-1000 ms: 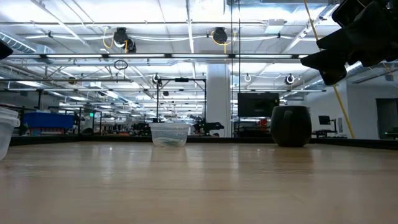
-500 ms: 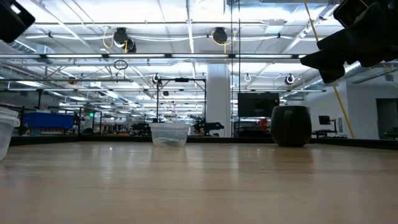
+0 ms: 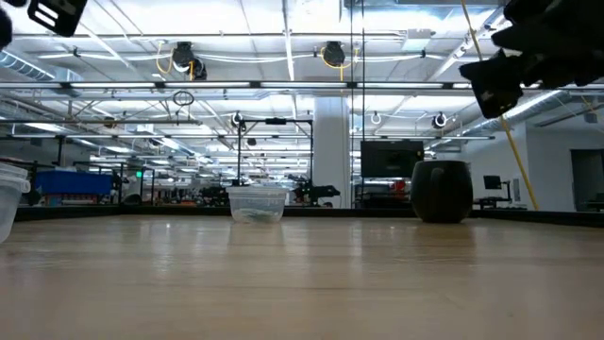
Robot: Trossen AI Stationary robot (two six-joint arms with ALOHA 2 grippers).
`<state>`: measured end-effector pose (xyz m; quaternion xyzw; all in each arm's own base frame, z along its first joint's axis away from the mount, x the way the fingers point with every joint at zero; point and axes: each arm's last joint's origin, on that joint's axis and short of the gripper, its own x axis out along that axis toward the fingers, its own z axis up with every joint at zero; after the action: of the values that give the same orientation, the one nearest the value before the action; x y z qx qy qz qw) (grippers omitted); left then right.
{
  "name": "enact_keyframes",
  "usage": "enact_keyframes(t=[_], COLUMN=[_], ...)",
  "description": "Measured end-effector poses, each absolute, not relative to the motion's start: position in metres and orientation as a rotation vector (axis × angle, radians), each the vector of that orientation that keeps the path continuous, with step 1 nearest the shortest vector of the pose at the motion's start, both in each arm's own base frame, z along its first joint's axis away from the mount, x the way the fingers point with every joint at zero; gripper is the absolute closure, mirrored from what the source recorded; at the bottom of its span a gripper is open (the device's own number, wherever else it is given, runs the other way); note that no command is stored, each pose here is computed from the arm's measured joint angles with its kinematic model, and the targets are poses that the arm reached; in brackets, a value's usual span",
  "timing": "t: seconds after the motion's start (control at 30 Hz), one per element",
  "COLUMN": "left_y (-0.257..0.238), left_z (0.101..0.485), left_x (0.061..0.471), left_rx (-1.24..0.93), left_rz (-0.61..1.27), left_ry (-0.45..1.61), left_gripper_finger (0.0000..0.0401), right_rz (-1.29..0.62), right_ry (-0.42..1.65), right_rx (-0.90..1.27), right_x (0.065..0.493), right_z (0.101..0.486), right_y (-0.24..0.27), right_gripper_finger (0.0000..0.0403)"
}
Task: Pick and place Stevia / Truvia into bins
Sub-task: Return to Home Position
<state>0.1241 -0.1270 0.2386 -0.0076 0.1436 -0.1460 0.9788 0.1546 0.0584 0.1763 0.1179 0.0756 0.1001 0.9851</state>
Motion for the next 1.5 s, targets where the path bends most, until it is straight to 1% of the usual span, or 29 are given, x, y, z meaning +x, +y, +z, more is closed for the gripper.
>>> enact_keyframes(t=[0.1, 0.2, 0.3, 0.5, 0.7, 0.83, 0.9, 0.97, 1.07, 1.13, 1.27, 1.4, 1.5], left_y=[-0.111, -0.094, -0.08, -0.061, -0.049, -0.039, -0.035, -0.03, -0.022, -0.018, -0.018, -0.016, -0.016], left_z=[0.231, 0.22, 0.209, 0.202, 0.205, 0.202, 0.199, 0.195, 0.191, 0.189, 0.189, 0.188, 0.187], left_x=[0.115, 0.106, 0.099, 0.089, 0.082, 0.079, 0.077, 0.078, 0.079, 0.079, 0.079, 0.08, 0.08], left_rx=[-0.012, -0.01, -0.025, -0.047, -0.02, -0.001, 0.002, 0.011, -0.003, -0.008, 0.007, 0.005, -0.001], left_rz=[-0.397, -0.391, -0.375, -0.327, -0.353, -0.275, -0.234, -0.143, 0.064, 0.128, 0.089, 0.109, 0.062], left_ry=[0.174, 0.118, 0.098, 0.04, -0.017, -0.005, 0.018, 0.074, 0.118, 0.135, 0.145, 0.15, 0.159], left_gripper_finger=[0.0359, 0.0359, 0.0359, 0.0359, 0.0359, 0.0359, 0.0359, 0.0359, 0.0359, 0.0359, 0.0359, 0.0359, 0.0359], right_rz=[0.271, 0.315, 0.281, 0.229, 0.326, 0.294, 0.266, 0.247, 0.224, 0.179, 0.061, 0.039, 0.034], right_ry=[0.128, 0.134, 0.141, 0.085, 0.036, -0.056, -0.057, -0.041, -0.058, -0.066, -0.062, -0.036, -0.018], right_rx=[0.227, 0.204, 0.191, 0.156, 0.177, 0.155, 0.155, 0.153, 0.117, 0.103, 0.095, 0.095, 0.115], right_x=[0.151, 0.147, 0.145, 0.139, 0.126, 0.121, 0.119, 0.118, 0.117, 0.116, 0.114, 0.11, 0.108], right_z=[0.182, 0.184, 0.184, 0.182, 0.171, 0.178, 0.178, 0.176, 0.177, 0.178, 0.177, 0.174, 0.172], right_y=[0.056, 0.053, 0.047, 0.031, 0.016, 0.008, 0.005, 0.003, 0.001, -0.001, -0.006, -0.009, -0.009], right_gripper_finger=[0.0206, 0.0206, 0.0206, 0.0206, 0.0206, 0.0206, 0.0206, 0.0206, 0.0206, 0.0206, 0.0206, 0.0206, 0.0206])
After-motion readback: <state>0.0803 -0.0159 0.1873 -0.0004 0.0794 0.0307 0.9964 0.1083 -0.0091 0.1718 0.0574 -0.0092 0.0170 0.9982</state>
